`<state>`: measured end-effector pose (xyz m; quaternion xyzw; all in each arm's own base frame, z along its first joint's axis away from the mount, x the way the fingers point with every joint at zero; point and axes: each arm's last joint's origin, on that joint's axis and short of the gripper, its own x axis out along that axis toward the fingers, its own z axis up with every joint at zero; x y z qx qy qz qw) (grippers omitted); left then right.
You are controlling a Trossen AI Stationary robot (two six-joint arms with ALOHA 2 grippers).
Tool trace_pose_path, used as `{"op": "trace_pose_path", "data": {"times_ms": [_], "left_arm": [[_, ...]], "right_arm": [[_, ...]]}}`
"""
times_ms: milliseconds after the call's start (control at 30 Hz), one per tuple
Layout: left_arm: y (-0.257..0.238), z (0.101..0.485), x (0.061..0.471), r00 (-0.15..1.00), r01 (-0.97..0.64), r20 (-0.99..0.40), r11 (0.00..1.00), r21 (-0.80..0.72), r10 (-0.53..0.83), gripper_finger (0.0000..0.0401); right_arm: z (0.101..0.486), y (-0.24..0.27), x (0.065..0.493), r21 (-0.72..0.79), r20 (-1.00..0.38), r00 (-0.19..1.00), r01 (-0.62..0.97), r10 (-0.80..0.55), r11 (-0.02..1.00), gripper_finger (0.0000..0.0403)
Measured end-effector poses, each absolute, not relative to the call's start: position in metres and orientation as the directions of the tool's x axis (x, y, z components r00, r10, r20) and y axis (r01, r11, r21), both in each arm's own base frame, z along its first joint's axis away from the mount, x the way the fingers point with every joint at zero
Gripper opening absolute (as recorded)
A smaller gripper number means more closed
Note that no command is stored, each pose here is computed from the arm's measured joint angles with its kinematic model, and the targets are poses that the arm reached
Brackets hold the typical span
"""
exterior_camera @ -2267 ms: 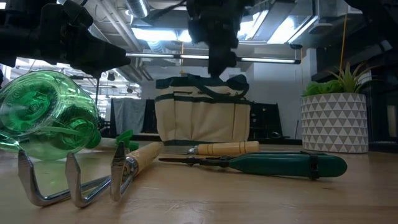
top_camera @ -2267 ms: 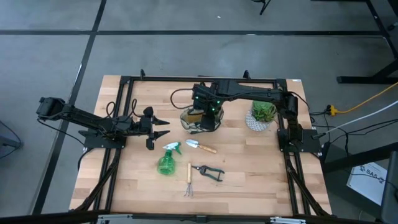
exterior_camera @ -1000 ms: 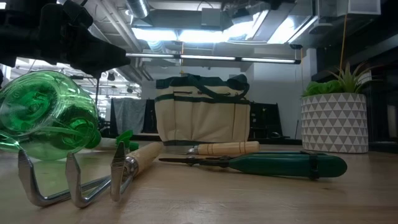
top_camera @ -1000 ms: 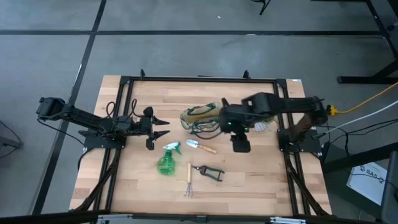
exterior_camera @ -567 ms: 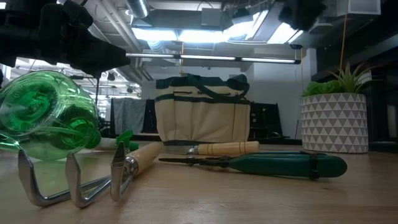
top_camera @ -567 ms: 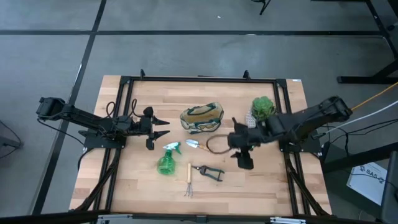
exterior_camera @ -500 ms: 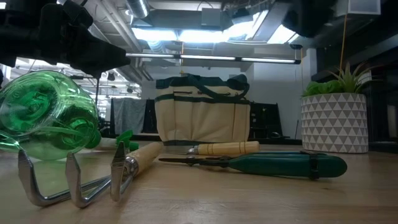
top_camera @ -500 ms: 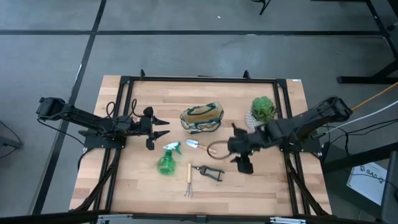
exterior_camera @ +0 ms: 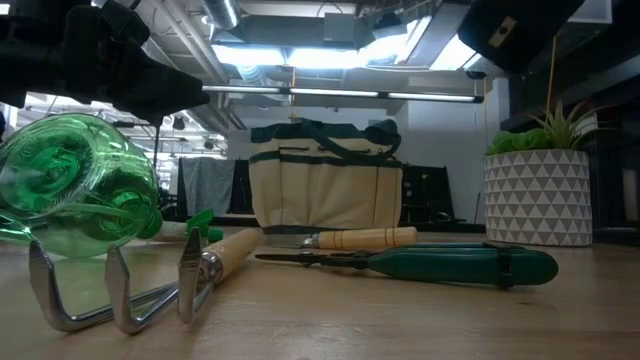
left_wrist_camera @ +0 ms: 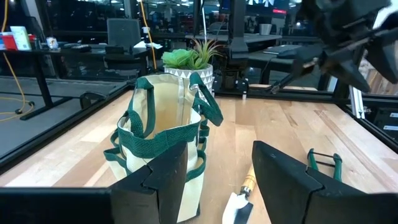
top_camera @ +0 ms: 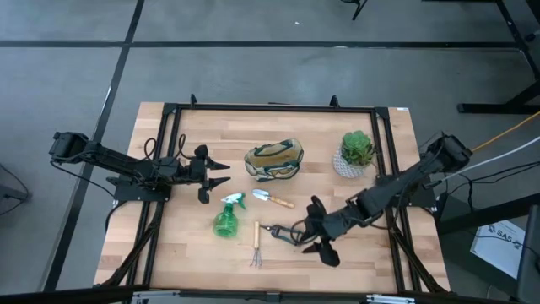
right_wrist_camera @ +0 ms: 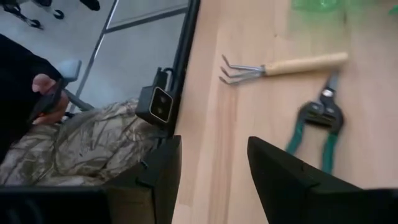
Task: Pick & Place Garden tools in Gardening bag
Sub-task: Put the trowel into the gardening bag
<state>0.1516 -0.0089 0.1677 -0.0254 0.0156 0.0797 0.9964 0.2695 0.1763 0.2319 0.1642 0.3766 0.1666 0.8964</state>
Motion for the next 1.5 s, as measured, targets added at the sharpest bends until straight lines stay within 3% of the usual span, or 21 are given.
{"op": "trace_pose_path", "data": {"times_ms": [300, 633, 1300, 1500], "left_arm": [[-0.009, 0.168, 0.152, 0.987, -0.16, -0.035, 0.986, -0.048, 0.158, 0.0177], [-0.009, 0.168, 0.152, 0.987, -0.16, -0.035, 0.986, -0.048, 0.158, 0.0177], [-0.009, 0.168, 0.152, 0.987, -0.16, -0.035, 0.986, -0.048, 0.158, 0.0177], [-0.009, 0.168, 0.152, 0.987, -0.16, -0.035, 0.986, -0.048, 0.158, 0.0176]], "right_arm": [[0.2, 0.186, 0.281, 0.295, -0.673, 0.668, -0.152, 0.319, 0.943, 0.0187], [0.172, 0.169, 0.301, 0.254, -0.728, 0.645, -0.062, 0.233, 0.965, 0.0187], [0.168, 0.135, 0.32, 0.106, -0.714, 0.696, 0.002, 0.075, 0.994, 0.0187], [0.157, 0.128, 0.327, 0.073, -0.711, 0.703, 0.104, -0.022, 0.992, 0.0187]]}}
